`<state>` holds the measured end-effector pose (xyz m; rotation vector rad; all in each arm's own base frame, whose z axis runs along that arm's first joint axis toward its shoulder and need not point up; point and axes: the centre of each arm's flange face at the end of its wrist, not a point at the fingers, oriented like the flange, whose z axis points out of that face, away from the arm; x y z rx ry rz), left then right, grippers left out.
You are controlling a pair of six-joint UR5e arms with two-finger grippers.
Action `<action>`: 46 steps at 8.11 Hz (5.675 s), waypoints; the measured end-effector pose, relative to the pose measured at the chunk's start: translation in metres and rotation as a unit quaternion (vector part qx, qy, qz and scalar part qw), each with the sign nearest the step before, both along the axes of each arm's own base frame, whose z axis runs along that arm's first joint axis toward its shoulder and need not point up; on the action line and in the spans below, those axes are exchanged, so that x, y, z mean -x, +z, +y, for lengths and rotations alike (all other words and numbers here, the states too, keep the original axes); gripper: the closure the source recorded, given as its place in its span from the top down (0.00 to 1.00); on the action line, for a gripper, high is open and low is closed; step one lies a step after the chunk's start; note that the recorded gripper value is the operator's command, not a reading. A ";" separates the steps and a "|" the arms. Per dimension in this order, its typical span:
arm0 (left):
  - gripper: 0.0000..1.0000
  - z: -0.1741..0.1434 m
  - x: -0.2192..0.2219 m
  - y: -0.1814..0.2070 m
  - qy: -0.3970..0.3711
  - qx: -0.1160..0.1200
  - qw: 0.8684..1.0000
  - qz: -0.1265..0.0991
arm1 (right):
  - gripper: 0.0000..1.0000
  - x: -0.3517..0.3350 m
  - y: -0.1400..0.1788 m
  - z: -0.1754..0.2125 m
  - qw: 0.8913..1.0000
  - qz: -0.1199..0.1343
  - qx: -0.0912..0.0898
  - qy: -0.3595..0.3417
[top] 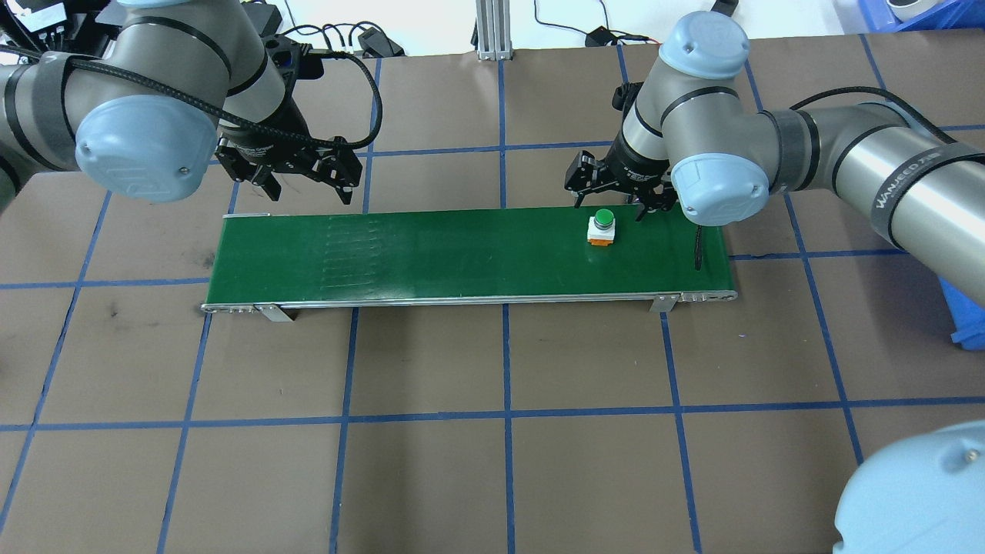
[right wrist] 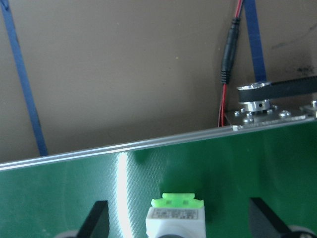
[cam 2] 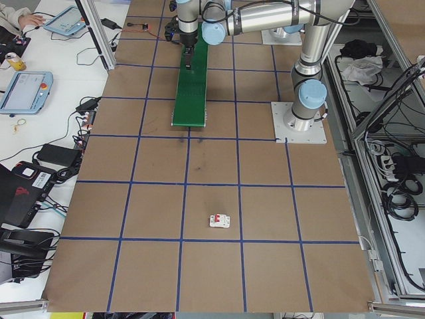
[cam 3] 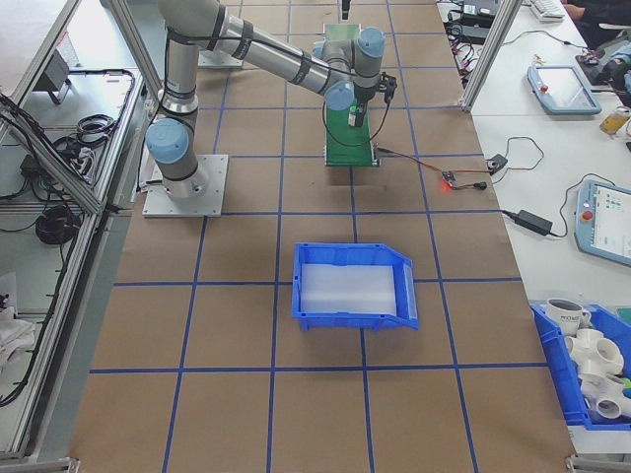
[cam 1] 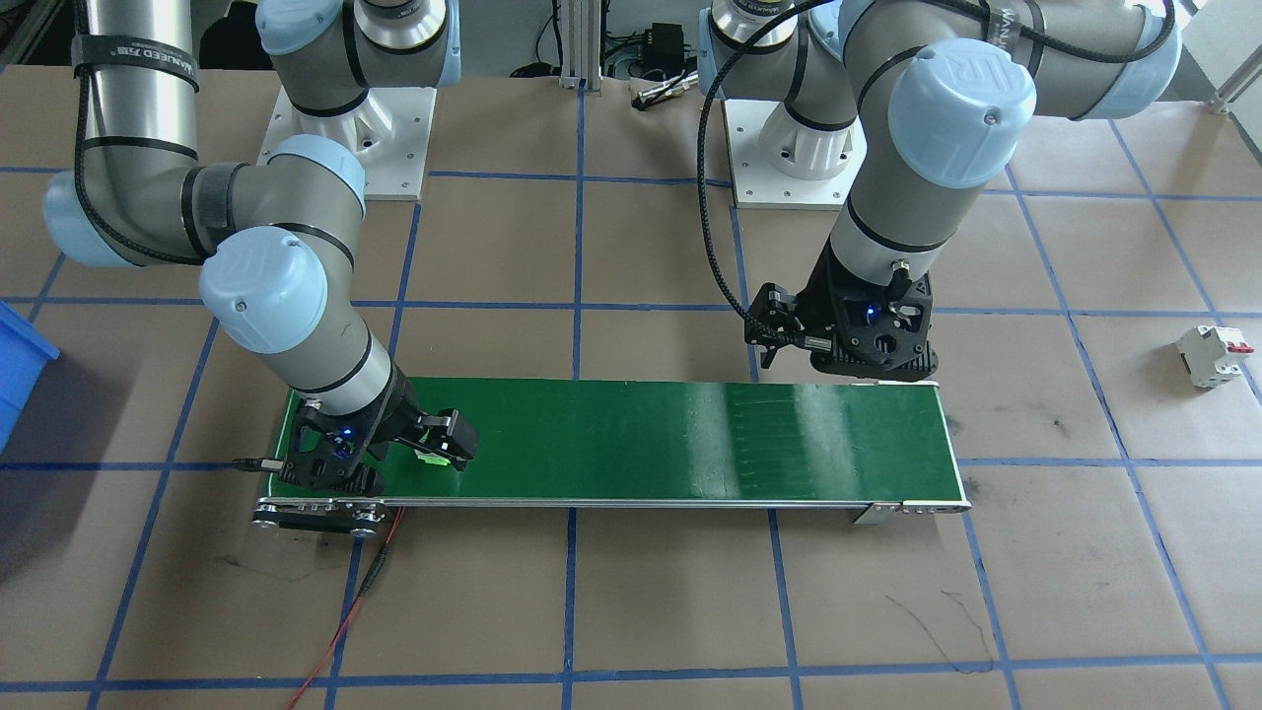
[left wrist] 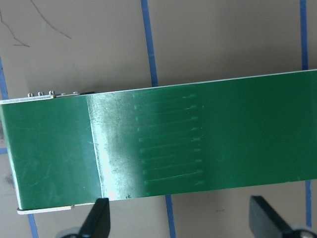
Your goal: Move button from left to right
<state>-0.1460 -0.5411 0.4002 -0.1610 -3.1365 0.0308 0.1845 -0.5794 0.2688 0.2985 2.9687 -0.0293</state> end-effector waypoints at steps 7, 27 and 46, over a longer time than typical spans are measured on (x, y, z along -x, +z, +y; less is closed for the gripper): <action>1.00 0.000 0.000 -0.002 0.001 -0.002 1.000 0.002 | 0.00 0.042 0.020 -0.007 0.993 0.102 -0.023 0.061; 1.00 -0.004 0.000 -0.001 0.002 0.011 1.000 0.002 | 0.00 0.541 0.094 0.073 0.927 0.143 0.039 0.344; 1.00 0.002 0.001 0.011 0.045 0.017 0.999 0.001 | 1.00 0.285 0.243 0.101 0.975 0.087 0.019 0.202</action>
